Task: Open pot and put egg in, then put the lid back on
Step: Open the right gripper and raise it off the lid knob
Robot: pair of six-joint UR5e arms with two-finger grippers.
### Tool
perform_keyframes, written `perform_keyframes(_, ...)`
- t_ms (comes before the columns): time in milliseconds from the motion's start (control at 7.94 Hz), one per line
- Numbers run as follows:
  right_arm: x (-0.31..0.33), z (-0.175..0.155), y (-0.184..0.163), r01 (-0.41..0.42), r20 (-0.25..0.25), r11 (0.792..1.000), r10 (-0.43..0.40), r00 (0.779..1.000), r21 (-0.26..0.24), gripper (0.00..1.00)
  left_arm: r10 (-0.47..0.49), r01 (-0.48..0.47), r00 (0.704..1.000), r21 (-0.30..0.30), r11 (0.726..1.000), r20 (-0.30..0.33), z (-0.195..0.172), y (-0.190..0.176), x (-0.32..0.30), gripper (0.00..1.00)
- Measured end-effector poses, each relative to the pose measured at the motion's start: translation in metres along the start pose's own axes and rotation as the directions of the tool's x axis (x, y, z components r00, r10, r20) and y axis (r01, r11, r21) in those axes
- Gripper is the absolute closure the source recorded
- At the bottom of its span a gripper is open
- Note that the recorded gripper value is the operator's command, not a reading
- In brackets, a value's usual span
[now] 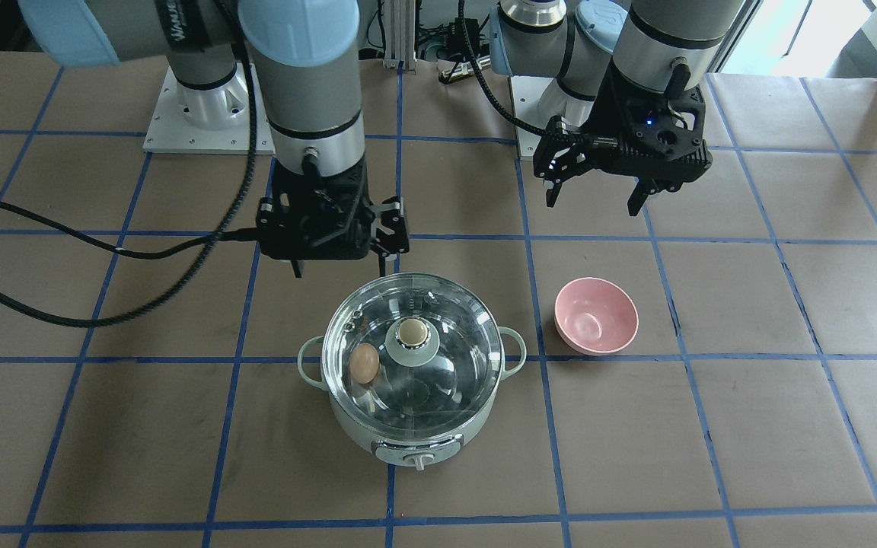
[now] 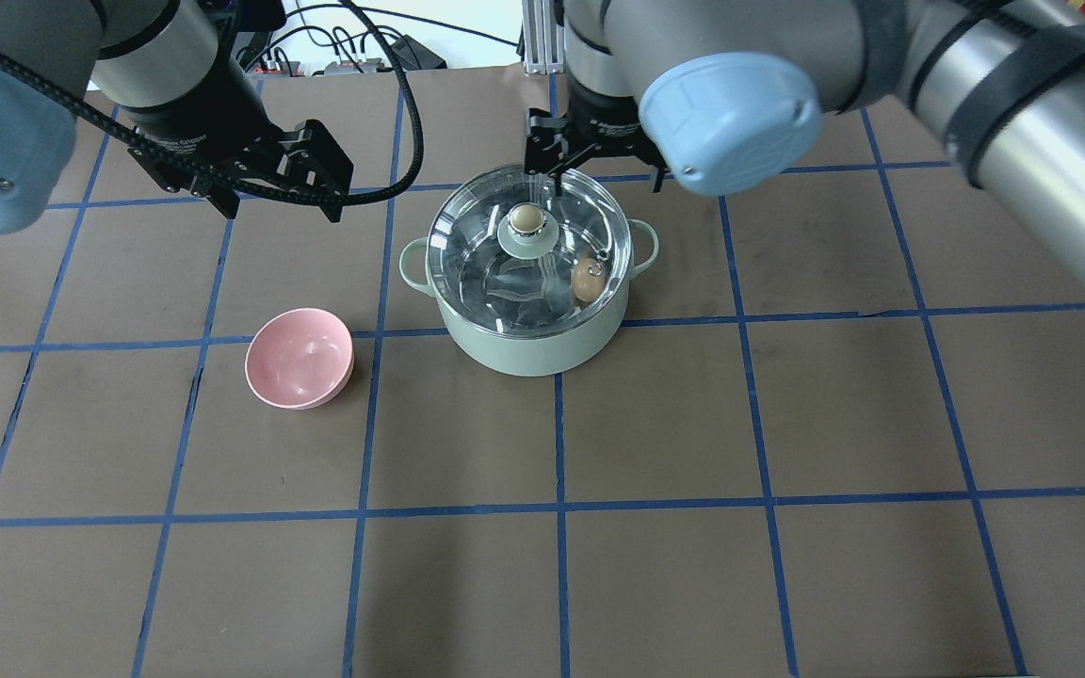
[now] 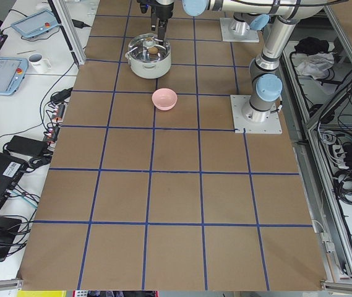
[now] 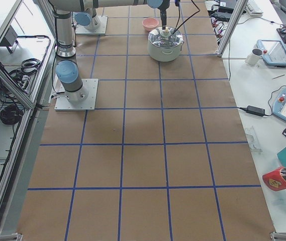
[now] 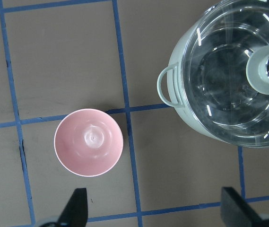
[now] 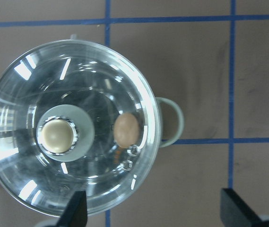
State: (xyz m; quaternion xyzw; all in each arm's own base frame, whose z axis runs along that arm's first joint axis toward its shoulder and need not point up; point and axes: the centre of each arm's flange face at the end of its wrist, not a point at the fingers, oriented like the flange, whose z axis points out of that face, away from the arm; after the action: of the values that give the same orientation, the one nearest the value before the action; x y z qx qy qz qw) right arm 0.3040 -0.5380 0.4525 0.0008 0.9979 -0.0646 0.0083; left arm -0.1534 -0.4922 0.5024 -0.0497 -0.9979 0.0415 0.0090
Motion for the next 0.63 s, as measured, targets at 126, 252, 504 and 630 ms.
perform_keyframes(126, 0.042, -0.021, -0.004, -0.044, -0.013, 0.999, 0.044, 0.999, -0.01, 0.0, 0.0, 0.0, 1.0, 0.0, 1.0, -0.001, 0.0, 0.0, 0.0, 0.0)
perform_keyframes(252, 0.085, -0.037, -0.007, -0.086, -0.025, 0.996, 0.085, 0.996, -0.025, 0.0, 0.0, 0.0, 1.0, 0.0, 1.0, -0.002, 0.0, 0.0, 0.0, 0.0)
perform_keyframes(504, 0.15, -0.058, -0.008, -0.123, -0.039, 0.992, 0.121, 0.992, -0.041, 0.0, 0.0, 0.0, 1.0, -0.001, 1.0, -0.003, 0.0, 0.0, 0.0, 0.0)
perform_keyframes(630, 0.166, -0.062, -0.005, -0.136, -0.042, 0.99, 0.134, 0.99, -0.044, 0.0, 0.0, 0.0, 1.0, -0.001, 1.0, -0.003, 0.0, 0.0, 0.0, 0.0)
